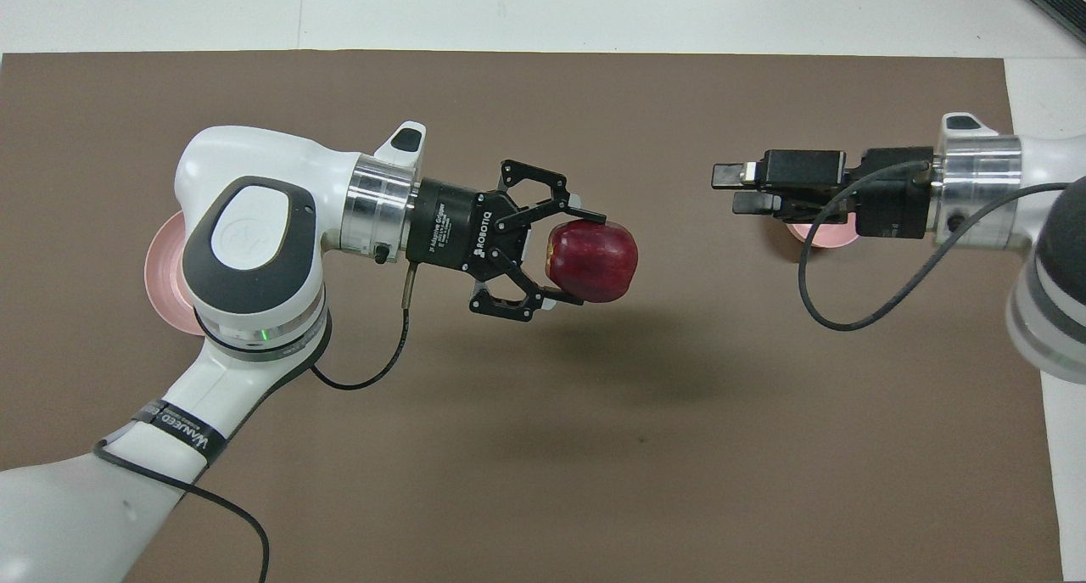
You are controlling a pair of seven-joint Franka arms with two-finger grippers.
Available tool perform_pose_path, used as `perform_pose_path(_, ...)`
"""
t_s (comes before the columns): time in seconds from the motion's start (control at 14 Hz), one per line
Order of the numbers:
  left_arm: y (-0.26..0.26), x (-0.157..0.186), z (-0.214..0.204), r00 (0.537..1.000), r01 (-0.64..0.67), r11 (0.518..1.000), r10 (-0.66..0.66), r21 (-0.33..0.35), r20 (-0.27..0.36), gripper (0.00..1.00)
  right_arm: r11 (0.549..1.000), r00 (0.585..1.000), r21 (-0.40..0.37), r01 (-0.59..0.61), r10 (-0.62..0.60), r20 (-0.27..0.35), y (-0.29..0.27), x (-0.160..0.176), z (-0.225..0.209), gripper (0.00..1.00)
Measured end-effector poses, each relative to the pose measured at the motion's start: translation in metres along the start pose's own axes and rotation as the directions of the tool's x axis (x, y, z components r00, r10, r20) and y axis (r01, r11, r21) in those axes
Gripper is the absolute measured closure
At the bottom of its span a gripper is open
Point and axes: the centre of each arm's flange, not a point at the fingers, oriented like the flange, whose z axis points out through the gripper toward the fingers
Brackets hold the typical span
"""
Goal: Move apple from plate to bowl
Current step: 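Carry the apple toward center with the left gripper while the right gripper approaches, then close the right gripper on the apple held by the left gripper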
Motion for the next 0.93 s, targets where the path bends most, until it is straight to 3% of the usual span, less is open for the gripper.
perform_pose_path(0.29, -0.001, -0.014, 0.029, 1.000, 0.009, 0.999, -0.008, -0.034, 0.019, 0.19, 0.997, 1.000, 0.069, 0.023, -0.024, 0.017, -0.001, -0.019, 0.011, 0.00)
perform_pose_path(0.93, -0.001, -0.019, 0.048, 1.000, 0.019, 0.996, -0.019, -0.091, -0.005, 0.19, 0.996, 0.998, 0.095, -0.001, -0.006, 0.069, 0.007, -0.045, 0.006, 0.00)
